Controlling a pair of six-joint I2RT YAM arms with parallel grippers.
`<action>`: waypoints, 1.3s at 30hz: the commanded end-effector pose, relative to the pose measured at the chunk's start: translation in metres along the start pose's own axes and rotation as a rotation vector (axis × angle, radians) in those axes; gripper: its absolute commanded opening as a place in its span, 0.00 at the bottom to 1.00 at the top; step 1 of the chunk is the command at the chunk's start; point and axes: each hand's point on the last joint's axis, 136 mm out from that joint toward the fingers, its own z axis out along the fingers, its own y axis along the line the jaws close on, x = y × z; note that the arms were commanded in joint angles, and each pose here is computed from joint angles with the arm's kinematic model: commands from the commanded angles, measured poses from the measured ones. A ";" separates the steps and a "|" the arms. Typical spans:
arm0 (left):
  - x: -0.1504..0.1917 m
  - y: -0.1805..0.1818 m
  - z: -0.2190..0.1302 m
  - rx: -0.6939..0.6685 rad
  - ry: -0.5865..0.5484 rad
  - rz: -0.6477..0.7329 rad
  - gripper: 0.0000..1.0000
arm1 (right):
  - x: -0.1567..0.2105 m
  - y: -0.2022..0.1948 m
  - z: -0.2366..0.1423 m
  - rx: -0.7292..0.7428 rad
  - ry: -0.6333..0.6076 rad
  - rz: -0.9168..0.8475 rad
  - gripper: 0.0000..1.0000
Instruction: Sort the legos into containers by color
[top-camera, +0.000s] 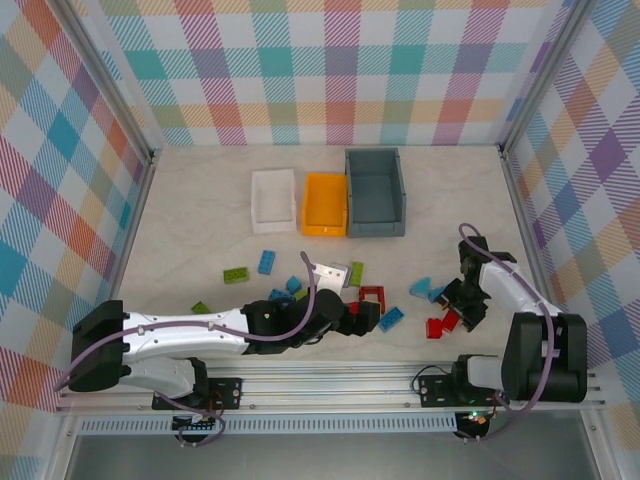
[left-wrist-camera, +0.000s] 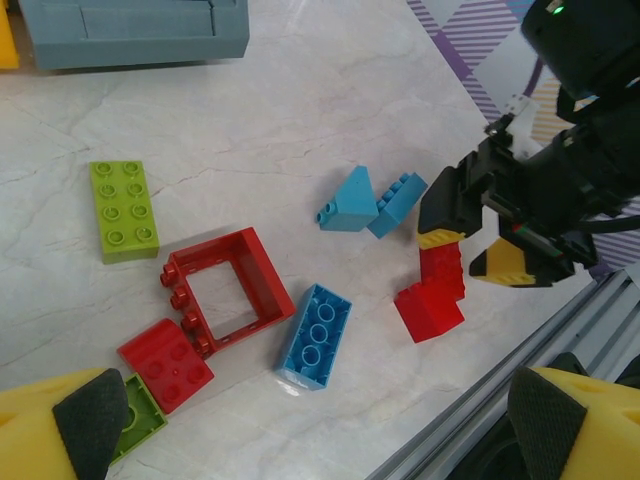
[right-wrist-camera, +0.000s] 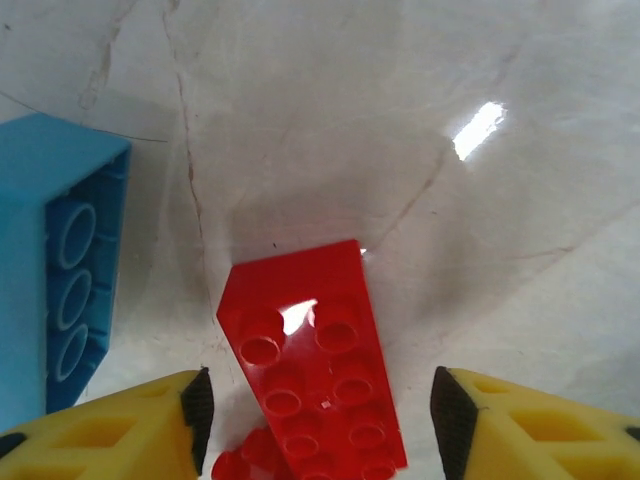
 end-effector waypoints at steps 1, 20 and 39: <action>-0.009 -0.009 -0.002 0.026 -0.043 -0.019 1.00 | -0.003 0.009 0.005 -0.033 0.027 -0.014 0.54; -0.062 0.004 -0.036 -0.023 -0.132 -0.090 1.00 | -0.013 0.071 -0.116 -0.230 -0.381 -0.308 0.24; -0.075 0.162 -0.101 -0.458 -0.047 -0.400 0.94 | -0.067 0.338 -0.094 -0.200 -0.328 -0.610 0.36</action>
